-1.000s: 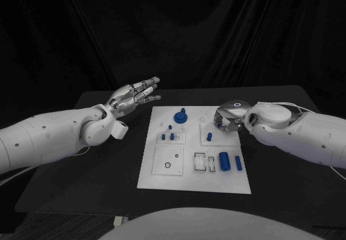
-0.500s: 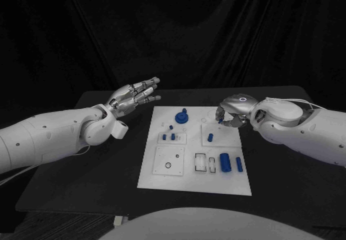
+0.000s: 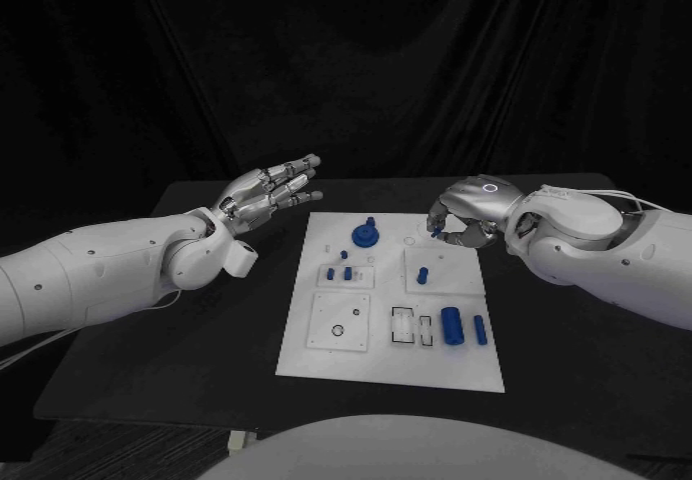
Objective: Assemble the parts on the task board
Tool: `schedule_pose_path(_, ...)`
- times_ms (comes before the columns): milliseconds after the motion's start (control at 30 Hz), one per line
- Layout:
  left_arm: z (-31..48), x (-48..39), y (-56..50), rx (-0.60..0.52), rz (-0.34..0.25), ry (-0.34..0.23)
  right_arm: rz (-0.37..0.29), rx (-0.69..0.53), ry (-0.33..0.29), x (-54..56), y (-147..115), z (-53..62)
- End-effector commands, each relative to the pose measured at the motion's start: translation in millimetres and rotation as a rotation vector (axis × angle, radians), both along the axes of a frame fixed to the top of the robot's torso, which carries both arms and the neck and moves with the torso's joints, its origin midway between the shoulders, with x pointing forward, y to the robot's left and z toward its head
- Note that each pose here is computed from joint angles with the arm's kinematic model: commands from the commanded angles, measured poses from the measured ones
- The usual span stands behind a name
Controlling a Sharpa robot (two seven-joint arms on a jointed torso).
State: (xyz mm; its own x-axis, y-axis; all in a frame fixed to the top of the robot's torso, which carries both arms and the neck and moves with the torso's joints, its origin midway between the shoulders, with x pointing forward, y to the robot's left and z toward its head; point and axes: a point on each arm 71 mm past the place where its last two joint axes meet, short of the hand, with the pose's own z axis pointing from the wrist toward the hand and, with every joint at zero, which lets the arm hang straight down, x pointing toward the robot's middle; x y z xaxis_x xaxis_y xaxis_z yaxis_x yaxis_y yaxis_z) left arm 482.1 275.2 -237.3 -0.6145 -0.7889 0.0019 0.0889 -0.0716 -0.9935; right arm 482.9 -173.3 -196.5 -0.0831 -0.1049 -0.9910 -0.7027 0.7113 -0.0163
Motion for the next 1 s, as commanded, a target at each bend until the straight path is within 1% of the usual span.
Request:
schedule_pose_path(33,6.7,-1.5,-0.3,-0.071,-0.002,-0.071,0.029,0.015,-0.007,-8.5,12.7,4.2)
schedule_pose_path(200,6.2,-1.9,-1.4,-0.073,-0.006,-0.069,0.092,0.023,0.017,-22.2,36.6,5.9)
schedule_pose_path(300,5.9,-2.4,-2.2,-0.074,-0.009,-0.066,0.127,0.023,0.031,-28.5,51.0,5.3)
schedule_pose_path(467,5.5,-3.0,-3.1,-0.075,-0.013,-0.062,0.170,0.022,0.051,-34.8,71.2,1.3)
schedule_pose_path(567,5.1,-3.5,-3.3,-0.075,-0.014,-0.061,0.192,0.021,0.065,-37.5,82.7,-3.5)
schedule_pose_path(833,4.6,-5.1,-2.1,-0.074,-0.011,-0.059,0.219,0.019,0.100,-43.4,100.0,-19.2)
schedule_pose_path(1000,5.0,-6.2,-0.9,-0.075,-0.007,-0.062,0.240,0.002,0.096,-46.9,107.3,-27.3)
